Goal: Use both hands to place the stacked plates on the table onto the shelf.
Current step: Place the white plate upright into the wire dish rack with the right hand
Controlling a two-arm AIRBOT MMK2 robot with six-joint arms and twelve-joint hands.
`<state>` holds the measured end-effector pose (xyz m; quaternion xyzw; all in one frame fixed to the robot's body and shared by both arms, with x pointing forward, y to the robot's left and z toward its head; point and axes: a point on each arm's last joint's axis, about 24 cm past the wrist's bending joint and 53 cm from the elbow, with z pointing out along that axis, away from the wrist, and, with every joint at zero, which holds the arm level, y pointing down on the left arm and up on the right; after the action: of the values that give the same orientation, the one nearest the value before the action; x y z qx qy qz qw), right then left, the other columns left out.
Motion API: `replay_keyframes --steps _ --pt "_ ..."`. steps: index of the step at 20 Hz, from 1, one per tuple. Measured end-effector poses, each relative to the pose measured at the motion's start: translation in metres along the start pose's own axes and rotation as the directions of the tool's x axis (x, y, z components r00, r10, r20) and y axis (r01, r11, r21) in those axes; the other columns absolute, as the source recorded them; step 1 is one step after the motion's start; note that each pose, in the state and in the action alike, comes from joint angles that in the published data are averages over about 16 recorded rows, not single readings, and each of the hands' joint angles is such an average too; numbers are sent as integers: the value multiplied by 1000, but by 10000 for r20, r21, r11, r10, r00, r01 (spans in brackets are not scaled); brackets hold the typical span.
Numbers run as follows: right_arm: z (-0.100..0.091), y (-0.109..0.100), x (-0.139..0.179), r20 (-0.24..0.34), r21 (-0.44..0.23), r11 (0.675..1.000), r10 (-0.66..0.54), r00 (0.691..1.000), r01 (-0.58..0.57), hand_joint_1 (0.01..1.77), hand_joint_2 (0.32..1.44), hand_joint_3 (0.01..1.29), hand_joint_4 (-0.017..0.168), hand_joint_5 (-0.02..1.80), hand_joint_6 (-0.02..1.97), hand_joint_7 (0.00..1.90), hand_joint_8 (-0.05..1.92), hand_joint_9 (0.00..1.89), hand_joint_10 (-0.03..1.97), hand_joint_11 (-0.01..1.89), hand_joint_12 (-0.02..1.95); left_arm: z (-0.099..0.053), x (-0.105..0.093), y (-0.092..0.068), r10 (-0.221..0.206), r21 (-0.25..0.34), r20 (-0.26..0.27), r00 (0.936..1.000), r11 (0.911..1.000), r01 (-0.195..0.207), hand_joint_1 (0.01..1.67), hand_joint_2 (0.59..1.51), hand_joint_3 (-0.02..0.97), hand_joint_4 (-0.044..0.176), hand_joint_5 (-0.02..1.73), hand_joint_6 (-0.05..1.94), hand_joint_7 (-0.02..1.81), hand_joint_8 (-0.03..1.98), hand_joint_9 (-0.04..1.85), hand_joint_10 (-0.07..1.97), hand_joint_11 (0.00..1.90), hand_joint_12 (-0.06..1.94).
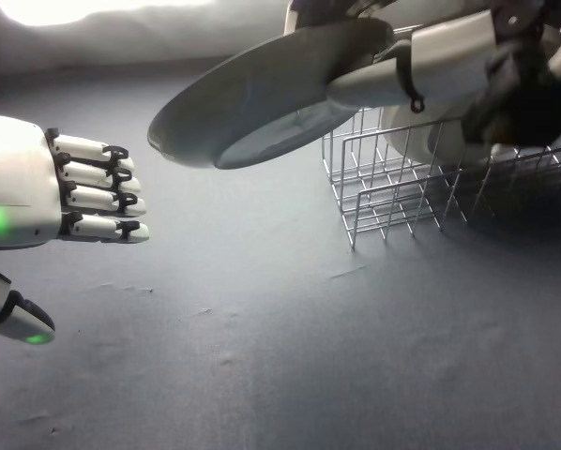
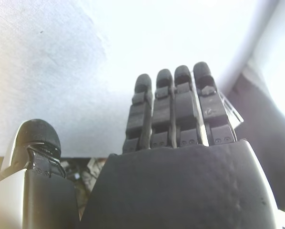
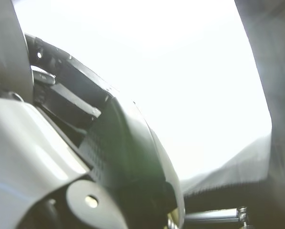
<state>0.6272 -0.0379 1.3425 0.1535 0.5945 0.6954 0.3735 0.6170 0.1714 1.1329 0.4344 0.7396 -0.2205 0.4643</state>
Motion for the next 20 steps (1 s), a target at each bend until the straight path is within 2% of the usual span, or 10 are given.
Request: replay_keyframes --steps 9,20 --pt "-17 -4 -14 513 375 9957 833 9952 -852 1389 1015 13 -8 952 826 1072 775 955 1130 731 1228 0 1 0 -70 11 -27 10000 10000 70 13 1111 11 4 174 11 177 2 154 12 15 389" --pt "-41 -10 -30 1070 750 9901 1107 9881 -1190 1396 1033 13 -8 923 850 1024 847 916 1174 702 1267 0 4 0 -191 33 -112 9998 9998 191 13 1111 11 4 181 13 192 2 170 12 15 434"
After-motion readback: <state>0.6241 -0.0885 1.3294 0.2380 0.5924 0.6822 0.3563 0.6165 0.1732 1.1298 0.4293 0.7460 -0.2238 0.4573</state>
